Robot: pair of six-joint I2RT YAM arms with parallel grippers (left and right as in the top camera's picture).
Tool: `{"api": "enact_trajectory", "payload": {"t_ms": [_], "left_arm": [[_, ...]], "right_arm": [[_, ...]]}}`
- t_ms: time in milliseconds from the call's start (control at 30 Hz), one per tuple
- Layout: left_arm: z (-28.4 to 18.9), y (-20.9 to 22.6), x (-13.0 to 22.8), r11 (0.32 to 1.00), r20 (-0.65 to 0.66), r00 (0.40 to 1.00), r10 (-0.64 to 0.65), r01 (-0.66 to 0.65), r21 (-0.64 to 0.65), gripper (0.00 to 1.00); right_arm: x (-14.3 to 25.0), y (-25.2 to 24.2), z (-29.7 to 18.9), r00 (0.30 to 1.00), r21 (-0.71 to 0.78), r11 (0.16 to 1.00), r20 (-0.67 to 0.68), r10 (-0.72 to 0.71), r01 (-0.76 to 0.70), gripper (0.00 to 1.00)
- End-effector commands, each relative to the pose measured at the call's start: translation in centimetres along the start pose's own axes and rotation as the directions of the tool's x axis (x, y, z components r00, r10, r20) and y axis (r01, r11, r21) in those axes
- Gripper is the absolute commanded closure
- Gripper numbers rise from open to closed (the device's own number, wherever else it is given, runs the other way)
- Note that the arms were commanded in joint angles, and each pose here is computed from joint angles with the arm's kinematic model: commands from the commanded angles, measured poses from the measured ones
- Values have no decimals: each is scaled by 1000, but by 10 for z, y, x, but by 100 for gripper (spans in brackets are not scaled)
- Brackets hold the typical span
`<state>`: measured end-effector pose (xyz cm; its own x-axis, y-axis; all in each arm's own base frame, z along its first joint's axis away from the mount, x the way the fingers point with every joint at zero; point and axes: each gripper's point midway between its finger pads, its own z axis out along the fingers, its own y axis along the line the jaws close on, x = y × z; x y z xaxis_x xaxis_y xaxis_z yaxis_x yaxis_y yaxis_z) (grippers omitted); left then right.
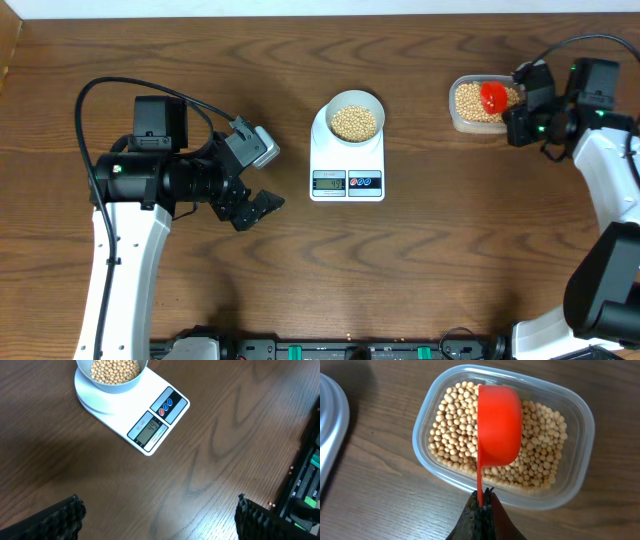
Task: Scoop item into bowl and weigh 50g on scale
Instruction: 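Drag the scoop through the tub, adjusting the scooped amount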
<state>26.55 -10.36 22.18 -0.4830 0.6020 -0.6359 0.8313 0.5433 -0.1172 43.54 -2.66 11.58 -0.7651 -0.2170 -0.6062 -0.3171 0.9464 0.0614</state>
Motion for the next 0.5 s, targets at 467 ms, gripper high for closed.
{"api": "enact_trajectory", "payload": {"t_ms": [467], "left_arm": [[-4,0,-5,1000,18,1000,3,-3,-2,2]], "right_arm": [[10,14,19,991,46,994,-93,-92,97,99]]}}
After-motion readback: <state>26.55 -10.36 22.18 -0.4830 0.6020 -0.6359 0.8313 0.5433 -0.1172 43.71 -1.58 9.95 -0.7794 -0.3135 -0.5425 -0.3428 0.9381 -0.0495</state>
